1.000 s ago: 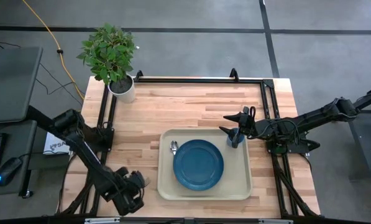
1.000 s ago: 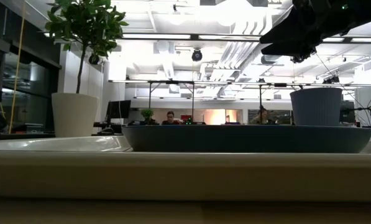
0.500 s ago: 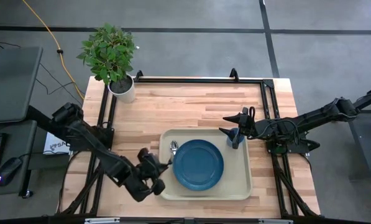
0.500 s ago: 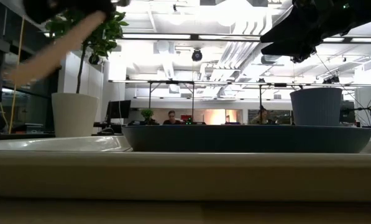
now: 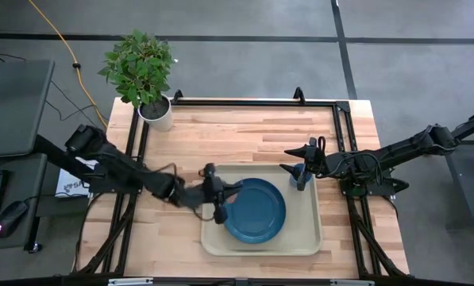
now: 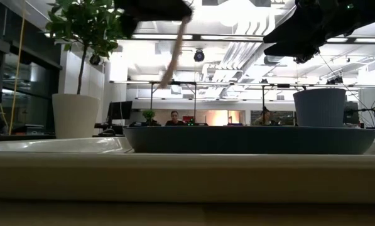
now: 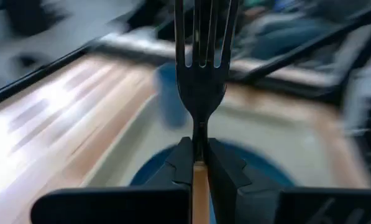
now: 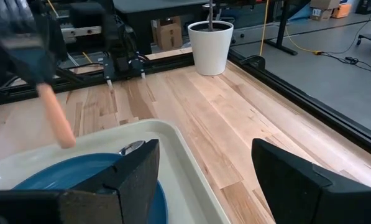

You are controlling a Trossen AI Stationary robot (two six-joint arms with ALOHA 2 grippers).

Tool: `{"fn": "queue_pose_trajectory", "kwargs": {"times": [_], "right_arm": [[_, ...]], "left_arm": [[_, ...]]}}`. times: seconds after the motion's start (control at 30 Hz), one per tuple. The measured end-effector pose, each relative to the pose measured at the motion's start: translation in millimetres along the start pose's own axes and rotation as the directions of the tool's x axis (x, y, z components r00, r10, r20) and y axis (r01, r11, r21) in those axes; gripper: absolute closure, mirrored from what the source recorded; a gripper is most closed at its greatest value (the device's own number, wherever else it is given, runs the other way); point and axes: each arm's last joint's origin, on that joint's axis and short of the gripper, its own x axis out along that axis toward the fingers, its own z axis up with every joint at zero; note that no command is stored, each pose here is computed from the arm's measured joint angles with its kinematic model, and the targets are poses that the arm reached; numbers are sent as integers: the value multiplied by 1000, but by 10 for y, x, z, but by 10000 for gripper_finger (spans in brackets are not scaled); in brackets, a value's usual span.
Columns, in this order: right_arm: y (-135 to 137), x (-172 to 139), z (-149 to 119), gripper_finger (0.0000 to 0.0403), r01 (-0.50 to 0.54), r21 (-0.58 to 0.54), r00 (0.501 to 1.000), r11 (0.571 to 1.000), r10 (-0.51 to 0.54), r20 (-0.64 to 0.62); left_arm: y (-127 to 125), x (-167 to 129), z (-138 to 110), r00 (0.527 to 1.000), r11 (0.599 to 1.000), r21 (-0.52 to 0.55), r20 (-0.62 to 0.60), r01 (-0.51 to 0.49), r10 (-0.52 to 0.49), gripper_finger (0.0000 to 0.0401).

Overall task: Pick and place plate/cup/fork/spoon on tray
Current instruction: Put the orange fork on the white serving tray to the left of the yellow spoon

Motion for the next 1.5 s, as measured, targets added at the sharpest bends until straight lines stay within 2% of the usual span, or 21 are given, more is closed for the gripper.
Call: {"fn": "queue_pose_trajectory", "kwargs": {"times": [0.1,0.2,0.4,0.67,1.07,1.13,1.23,1.33,1.4,1.5], "right_arm": [[0,0,1,155,0,-2,1000,1000,0,1],[1,0,5,155,-1,0,1000,1000,1,5],[4,0,14,155,-7,1,1000,1000,7,12],[5,0,16,155,-7,-1,1000,1000,7,14],[5,0,16,155,-7,-2,1000,1000,7,14],[4,0,14,155,-7,-3,1000,1000,7,12],[3,0,10,155,-6,-5,1000,1000,6,9],[5,6,0,155,-4,-10,1000,1000,4,1],[9,15,-7,155,-3,-13,1000,1000,3,-3],[10,20,-16,155,-2,-17,1000,1000,2,-10]], "left_arm": [[158,100,55,970,978,33,126,204,-206,394],[317,143,77,926,953,73,225,294,-303,394],[494,215,112,921,958,72,263,278,-287,394],[455,199,96,913,947,77,250,312,-321,394],[455,197,93,915,947,78,244,311,-321,394],[471,177,93,928,953,77,218,292,-302,394],[517,118,80,964,975,18,144,222,-222,394],[542,15,38,991,987,-94,48,127,-123,394],[528,-73,-54,998,982,-185,-45,35,-44,394],[424,-207,-269,984,948,-301,-168,-106,57,394]]}}
